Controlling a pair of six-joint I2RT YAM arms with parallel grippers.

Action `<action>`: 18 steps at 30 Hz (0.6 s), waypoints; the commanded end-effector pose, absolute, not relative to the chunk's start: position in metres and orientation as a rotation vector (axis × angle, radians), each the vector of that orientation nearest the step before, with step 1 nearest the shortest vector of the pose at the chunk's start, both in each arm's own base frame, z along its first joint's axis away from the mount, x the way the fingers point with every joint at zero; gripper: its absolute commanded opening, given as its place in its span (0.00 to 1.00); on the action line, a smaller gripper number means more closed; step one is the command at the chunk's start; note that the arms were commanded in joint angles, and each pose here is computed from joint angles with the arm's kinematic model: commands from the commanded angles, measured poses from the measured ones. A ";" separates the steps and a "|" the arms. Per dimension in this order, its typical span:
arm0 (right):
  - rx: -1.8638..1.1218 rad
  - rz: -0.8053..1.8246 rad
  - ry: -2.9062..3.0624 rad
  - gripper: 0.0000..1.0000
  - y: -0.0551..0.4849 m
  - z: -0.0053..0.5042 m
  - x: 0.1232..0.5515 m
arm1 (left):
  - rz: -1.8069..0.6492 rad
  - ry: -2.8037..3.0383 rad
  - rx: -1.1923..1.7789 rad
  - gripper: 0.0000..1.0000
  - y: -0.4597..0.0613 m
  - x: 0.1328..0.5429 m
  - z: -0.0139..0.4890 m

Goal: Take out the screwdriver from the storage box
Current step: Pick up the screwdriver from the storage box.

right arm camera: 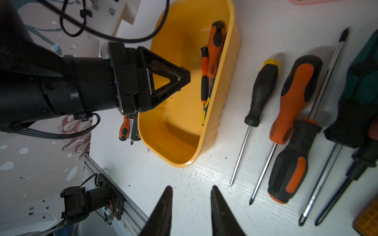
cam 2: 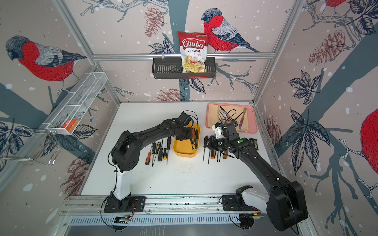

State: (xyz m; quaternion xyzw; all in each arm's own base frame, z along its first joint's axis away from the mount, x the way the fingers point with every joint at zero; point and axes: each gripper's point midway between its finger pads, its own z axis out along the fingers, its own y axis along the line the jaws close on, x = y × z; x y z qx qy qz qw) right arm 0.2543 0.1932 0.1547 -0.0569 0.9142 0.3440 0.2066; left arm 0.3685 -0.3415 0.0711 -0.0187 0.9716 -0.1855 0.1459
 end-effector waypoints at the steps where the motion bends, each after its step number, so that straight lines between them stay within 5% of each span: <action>1: -0.166 0.999 2.517 0.33 0.198 0.160 0.254 | -0.480 2.825 -0.067 0.40 -0.340 0.370 0.061; 9: -0.154 0.981 2.523 0.33 0.194 0.157 0.255 | -0.439 2.874 -0.052 0.38 -0.347 0.372 0.037; 18: -0.122 0.974 2.533 0.33 0.192 0.150 0.256 | -0.336 2.930 -0.024 0.25 -0.339 0.362 0.012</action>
